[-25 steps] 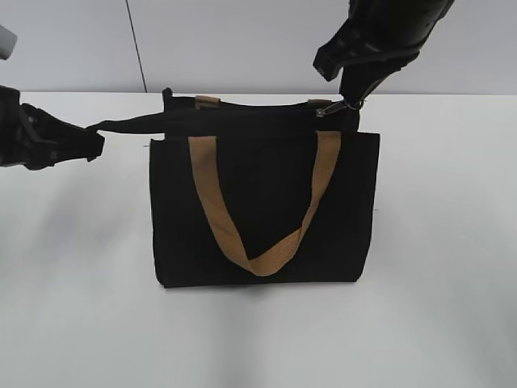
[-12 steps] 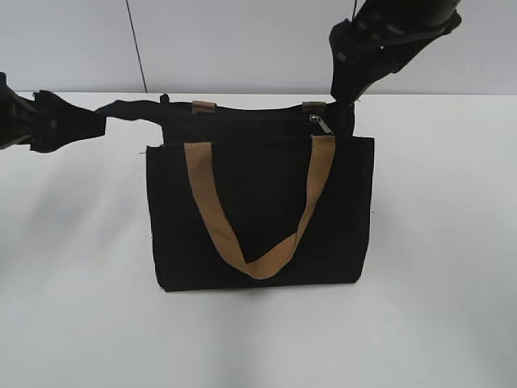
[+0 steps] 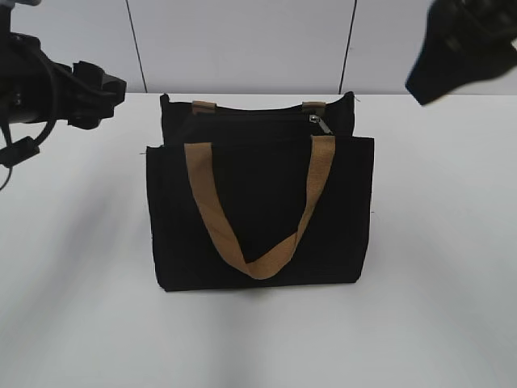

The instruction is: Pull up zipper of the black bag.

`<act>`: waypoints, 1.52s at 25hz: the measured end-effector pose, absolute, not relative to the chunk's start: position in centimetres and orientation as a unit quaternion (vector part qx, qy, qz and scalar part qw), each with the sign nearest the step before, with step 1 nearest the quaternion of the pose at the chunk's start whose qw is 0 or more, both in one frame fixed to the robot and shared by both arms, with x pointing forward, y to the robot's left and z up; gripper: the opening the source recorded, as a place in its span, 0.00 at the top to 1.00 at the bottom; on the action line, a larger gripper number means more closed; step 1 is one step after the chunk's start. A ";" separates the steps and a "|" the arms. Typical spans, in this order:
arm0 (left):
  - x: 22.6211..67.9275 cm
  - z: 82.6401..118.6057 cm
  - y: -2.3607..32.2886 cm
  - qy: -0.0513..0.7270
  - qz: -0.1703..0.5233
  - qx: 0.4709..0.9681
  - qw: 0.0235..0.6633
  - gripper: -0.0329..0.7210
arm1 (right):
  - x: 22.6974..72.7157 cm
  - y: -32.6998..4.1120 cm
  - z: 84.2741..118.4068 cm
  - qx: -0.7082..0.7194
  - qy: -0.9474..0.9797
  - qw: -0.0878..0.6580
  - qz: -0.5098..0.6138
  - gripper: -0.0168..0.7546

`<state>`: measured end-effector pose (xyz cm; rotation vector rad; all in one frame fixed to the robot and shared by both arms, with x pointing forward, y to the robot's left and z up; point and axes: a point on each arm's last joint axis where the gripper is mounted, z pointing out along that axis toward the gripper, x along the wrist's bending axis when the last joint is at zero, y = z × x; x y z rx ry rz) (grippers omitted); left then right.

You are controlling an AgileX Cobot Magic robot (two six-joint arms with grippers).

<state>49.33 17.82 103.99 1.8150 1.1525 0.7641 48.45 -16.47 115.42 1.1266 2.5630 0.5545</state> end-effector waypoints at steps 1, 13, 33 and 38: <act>49.2 104.0 17.7 0.471 0.316 0.715 0.410 0.25 | 47.4 -17.0 114.9 0.392 0.889 0.141 0.190 0.21; 43.6 105.4 17.9 0.498 0.252 0.784 0.270 0.24 | 37.2 -22.0 110.5 0.399 0.880 0.130 0.222 0.21; 27.7 105.8 27.8 0.390 0.197 0.831 0.344 0.19 | 27.8 -26.8 103.5 0.393 0.861 0.156 0.282 0.21; 27.4 105.8 27.7 0.369 0.191 0.840 0.349 0.22 | 27.9 -26.8 103.3 0.393 0.861 0.154 0.282 0.21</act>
